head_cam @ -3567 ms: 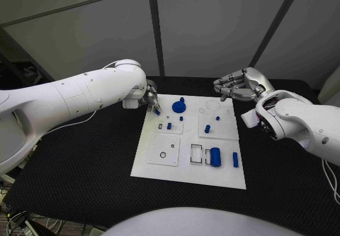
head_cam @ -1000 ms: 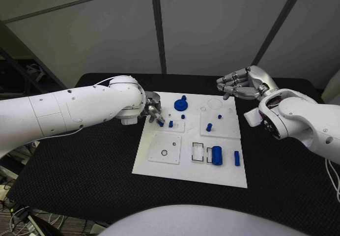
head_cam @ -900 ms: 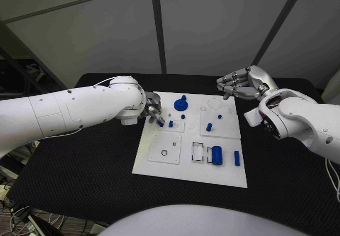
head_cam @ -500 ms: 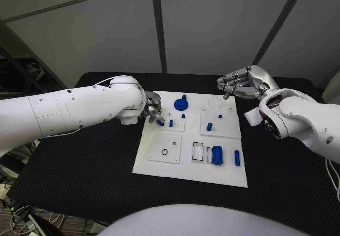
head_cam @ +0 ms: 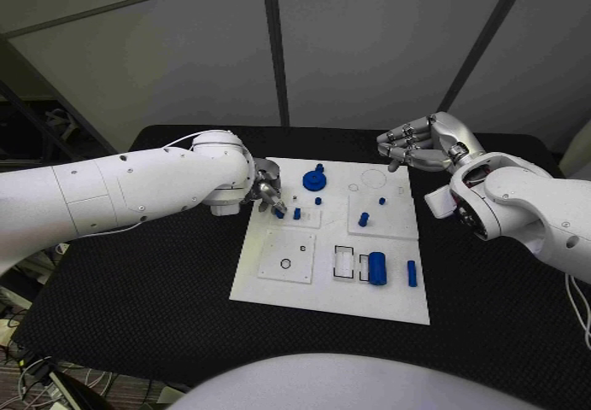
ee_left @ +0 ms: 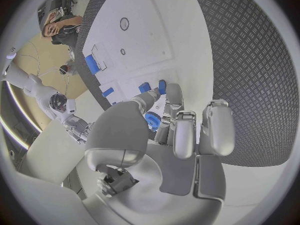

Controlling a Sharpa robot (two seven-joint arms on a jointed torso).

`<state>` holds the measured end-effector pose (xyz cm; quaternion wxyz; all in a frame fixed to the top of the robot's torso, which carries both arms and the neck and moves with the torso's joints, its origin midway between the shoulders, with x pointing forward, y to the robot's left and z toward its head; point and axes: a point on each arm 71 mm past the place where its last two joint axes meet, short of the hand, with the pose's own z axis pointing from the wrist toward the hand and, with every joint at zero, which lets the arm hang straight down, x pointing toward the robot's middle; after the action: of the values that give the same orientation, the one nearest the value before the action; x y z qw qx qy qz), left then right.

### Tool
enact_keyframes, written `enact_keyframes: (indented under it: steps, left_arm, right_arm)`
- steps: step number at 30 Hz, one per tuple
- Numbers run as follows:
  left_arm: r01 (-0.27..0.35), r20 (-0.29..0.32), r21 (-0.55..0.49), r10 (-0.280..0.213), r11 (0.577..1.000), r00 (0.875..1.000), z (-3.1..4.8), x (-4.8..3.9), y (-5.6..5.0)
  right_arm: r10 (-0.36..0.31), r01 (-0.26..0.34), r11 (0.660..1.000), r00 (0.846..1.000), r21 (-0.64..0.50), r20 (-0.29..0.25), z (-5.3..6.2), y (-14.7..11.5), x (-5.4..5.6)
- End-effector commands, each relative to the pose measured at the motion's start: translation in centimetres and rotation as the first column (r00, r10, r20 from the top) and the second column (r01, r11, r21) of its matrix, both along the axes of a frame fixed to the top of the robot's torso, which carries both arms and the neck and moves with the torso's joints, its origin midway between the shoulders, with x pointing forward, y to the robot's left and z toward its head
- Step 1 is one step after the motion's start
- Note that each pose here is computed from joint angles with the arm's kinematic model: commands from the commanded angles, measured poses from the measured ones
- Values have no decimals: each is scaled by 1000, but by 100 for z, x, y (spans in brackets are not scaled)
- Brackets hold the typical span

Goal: Assemble the parts on the task board

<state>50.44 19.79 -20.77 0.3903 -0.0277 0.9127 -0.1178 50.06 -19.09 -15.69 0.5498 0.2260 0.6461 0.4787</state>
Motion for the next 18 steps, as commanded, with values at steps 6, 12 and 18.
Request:
enact_keyframes:
  steps: [6, 12, 18]
  left_arm:
    - [16, -34, 13, -16, 1000, 999, -45, -14, -22]
    - [10, -34, 13, -9, 1000, 999, -49, 7, -14]
    - [0, -29, 13, 0, 1000, 1000, -51, 32, -7]
  right_arm:
    - [12, -12, 1000, 1000, -1, 2, 11, 6, -7]
    - [13, -13, 1000, 1000, -1, 1, 11, 3, -10]
    - [13, -13, 1000, 1000, -1, 1, 12, 2, -11]
